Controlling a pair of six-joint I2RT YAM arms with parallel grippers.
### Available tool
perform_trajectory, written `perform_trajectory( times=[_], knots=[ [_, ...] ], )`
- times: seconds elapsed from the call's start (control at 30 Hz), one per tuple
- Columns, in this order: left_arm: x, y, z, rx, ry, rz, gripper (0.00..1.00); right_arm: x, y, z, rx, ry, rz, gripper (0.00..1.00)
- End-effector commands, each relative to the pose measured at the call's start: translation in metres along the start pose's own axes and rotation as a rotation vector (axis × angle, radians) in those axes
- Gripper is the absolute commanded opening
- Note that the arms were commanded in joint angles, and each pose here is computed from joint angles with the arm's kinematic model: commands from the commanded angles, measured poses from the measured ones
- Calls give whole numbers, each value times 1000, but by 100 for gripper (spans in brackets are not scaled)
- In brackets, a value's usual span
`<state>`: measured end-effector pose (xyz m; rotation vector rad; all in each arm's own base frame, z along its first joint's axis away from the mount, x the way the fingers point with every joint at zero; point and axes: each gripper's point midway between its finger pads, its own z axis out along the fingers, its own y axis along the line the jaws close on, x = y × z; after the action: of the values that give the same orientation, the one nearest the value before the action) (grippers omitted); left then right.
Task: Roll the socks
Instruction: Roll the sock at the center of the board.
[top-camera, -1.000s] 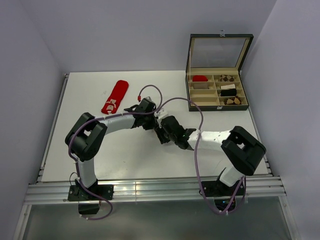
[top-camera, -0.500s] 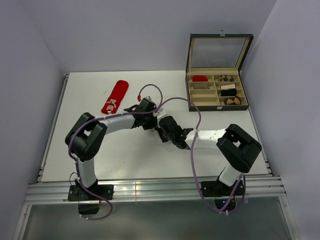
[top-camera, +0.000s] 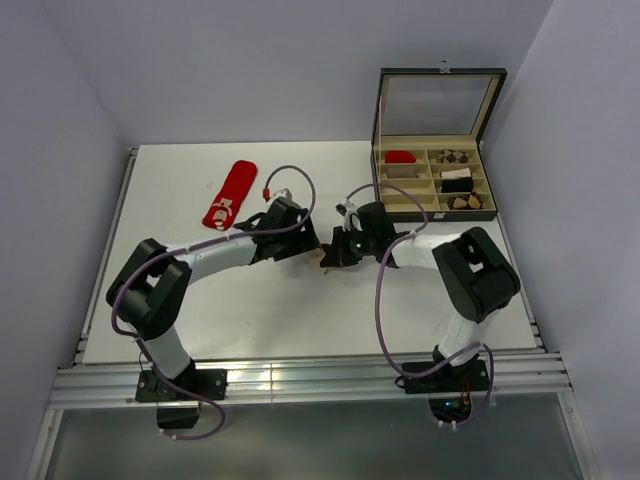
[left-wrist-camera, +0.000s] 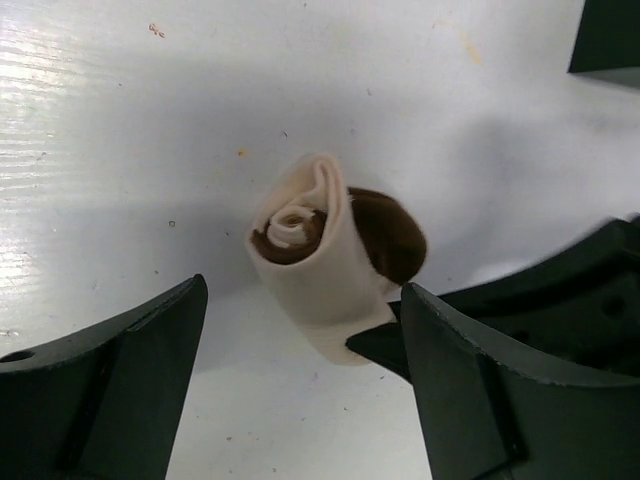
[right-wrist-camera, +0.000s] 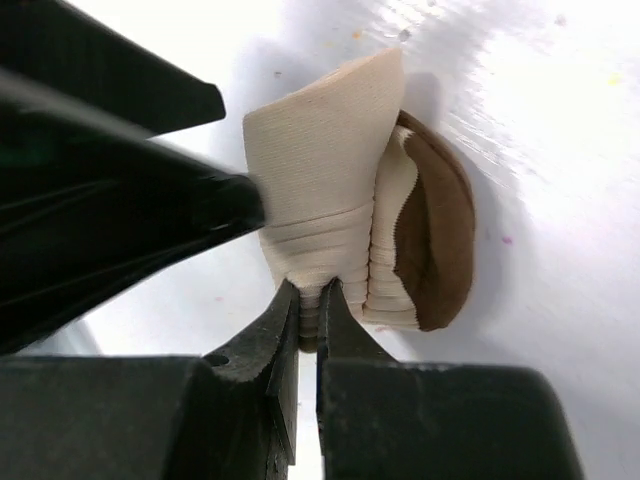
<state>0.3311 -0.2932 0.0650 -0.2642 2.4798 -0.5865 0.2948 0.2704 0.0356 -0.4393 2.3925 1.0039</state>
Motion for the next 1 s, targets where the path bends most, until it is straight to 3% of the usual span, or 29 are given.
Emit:
perform_trajectory(
  times=[0.0,0.13,0.47,0.67,0.8,0.97],
  knots=[
    [-13,-14,-13,60,-73,-50,83,29,11,2,-166,151,163,0],
    [-3,-16,-11,99,-40,-75,83,26,12,1,-246,167,257,0],
    [15,8,7,16,-7,-112,77,33,-11,11,-205,203,346,0],
    [27,22,21,-48,27,-120,67,34,-15,10,-180,199,336,0],
    [34,35,27,-101,43,-106,55,36,-18,8,-157,188,317,0],
    [40,35,33,-98,78,-67,46,22,-21,0,-80,100,236,4]
  ],
)
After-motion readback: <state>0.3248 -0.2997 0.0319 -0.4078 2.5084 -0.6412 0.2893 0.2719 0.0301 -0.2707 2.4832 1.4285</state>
